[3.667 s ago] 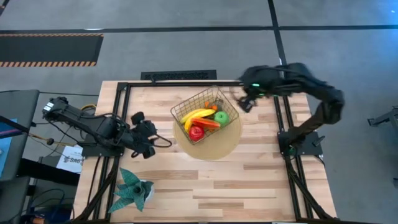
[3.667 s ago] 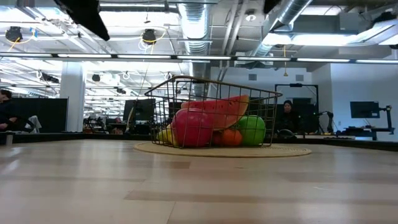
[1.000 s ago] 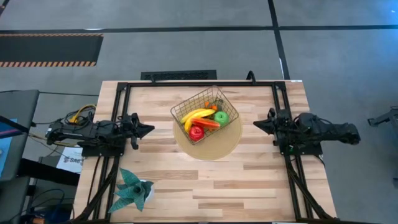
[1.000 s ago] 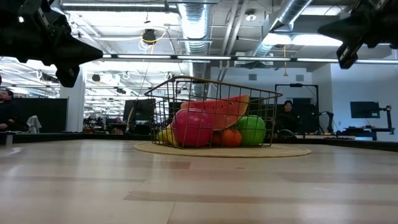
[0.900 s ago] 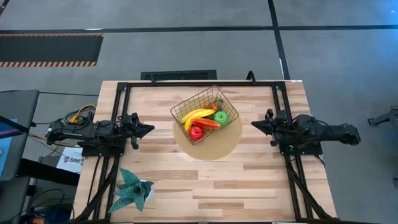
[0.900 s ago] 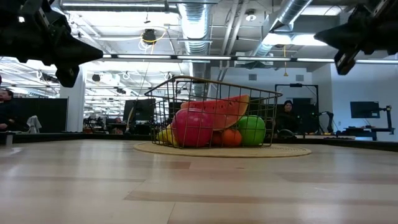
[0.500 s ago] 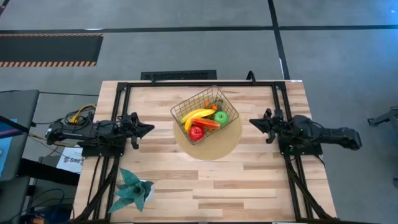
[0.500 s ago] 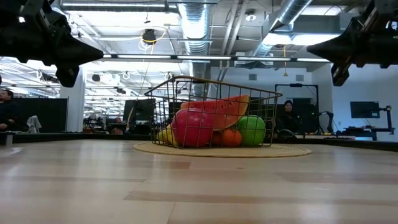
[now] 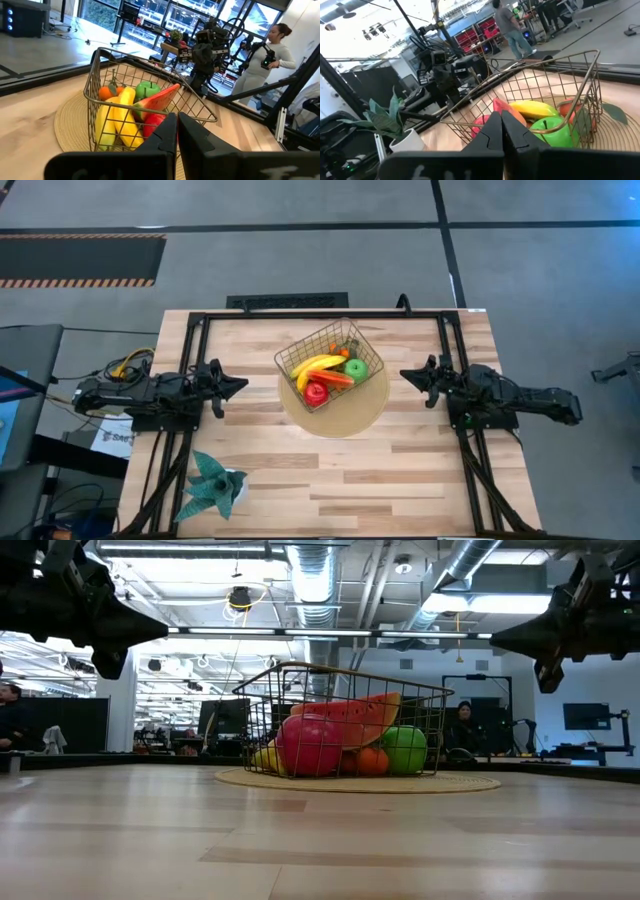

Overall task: Build produce basket
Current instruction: Return to Home Position

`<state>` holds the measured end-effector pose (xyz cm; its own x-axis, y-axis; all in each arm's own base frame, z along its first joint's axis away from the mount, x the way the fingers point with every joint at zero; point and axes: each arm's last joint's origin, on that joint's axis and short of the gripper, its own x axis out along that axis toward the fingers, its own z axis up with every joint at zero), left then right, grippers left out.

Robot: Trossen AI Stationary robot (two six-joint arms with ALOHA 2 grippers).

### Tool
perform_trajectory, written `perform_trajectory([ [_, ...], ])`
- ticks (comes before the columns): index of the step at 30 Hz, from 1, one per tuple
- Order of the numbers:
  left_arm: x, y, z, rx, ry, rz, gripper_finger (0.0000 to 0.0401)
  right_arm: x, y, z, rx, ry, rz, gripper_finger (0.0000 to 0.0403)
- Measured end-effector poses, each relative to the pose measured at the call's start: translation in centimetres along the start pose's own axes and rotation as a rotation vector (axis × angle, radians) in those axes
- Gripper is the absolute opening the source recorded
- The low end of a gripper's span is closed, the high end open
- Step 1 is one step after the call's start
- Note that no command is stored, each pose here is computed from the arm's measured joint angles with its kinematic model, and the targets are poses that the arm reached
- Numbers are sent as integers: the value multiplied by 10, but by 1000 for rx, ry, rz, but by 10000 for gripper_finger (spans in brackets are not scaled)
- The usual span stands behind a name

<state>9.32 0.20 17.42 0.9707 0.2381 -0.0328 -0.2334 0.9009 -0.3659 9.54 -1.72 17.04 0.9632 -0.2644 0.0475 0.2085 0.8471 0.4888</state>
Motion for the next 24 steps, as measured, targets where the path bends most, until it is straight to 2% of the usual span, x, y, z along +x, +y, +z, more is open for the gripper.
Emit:
perform_trajectory([
  [9, 0, 0, 0, 12, 1, -2, 0, 1, -1, -2, -9, 21, -12, 1],
  [24, 0, 0, 0, 11, 3, -4, 0, 9, -6, -14, -23, 155, -83, 1],
])
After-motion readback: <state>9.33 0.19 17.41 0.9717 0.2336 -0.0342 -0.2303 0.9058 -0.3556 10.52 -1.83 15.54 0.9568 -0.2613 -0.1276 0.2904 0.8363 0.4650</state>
